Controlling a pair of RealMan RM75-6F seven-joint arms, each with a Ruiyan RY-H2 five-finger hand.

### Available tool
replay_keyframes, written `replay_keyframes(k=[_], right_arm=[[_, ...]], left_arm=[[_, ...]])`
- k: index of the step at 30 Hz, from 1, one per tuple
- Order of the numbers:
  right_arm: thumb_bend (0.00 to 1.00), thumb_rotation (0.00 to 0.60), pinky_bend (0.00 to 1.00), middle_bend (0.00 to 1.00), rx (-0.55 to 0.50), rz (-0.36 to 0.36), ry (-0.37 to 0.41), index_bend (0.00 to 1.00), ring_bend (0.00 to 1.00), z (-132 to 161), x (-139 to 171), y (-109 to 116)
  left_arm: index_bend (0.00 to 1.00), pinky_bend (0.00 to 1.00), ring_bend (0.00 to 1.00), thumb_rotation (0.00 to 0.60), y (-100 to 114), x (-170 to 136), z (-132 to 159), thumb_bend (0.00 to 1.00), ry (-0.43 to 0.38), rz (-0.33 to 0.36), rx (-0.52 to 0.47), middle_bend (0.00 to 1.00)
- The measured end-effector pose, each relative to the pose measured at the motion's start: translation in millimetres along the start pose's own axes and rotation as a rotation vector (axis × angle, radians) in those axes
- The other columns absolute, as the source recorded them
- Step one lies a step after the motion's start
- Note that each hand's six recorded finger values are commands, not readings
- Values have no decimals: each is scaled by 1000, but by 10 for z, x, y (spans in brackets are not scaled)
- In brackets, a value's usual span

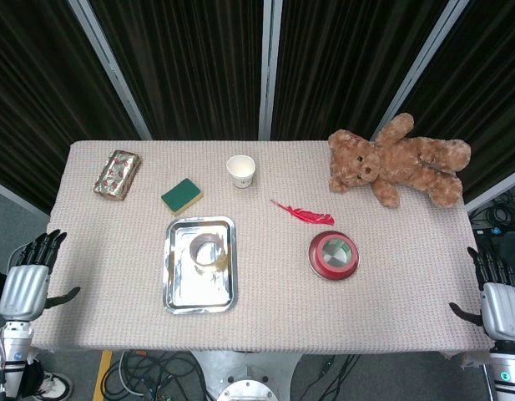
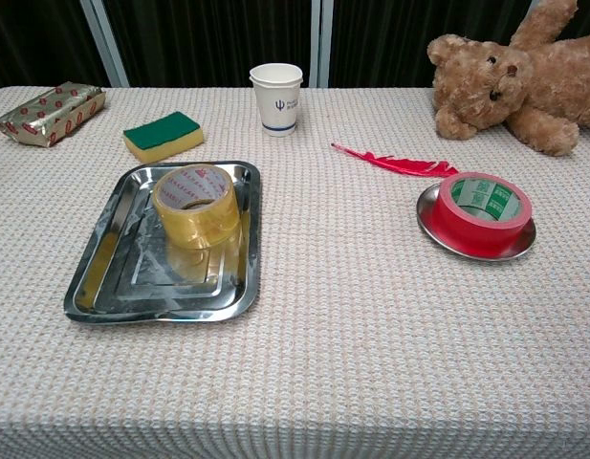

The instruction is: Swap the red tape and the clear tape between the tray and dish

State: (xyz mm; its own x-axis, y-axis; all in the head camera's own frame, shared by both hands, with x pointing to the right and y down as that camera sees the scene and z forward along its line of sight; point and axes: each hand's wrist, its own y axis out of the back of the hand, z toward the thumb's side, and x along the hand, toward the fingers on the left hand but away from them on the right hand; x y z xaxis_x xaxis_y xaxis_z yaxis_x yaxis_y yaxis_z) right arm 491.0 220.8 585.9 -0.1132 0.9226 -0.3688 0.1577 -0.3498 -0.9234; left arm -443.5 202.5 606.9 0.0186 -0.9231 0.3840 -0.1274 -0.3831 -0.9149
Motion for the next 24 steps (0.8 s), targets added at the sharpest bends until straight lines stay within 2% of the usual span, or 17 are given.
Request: replay_keyframes(k=[13, 19, 24], right_arm=[[0, 600, 0, 0, -3, 17, 32, 0, 0, 112, -56, -13], [0, 600, 0, 0, 29, 73, 127, 0, 0, 414, -213, -46], [0, 600, 0, 0, 71, 121, 233, 0, 0, 808, -451, -85]], left_arm=[[54, 117, 0, 600, 6, 28, 91, 90, -38, 5, -11, 47], [54, 117, 0, 600, -49, 12, 117, 90, -52, -8, -7, 47], [54, 117, 0, 600, -120, 9, 98, 90, -49, -19, -19, 47]])
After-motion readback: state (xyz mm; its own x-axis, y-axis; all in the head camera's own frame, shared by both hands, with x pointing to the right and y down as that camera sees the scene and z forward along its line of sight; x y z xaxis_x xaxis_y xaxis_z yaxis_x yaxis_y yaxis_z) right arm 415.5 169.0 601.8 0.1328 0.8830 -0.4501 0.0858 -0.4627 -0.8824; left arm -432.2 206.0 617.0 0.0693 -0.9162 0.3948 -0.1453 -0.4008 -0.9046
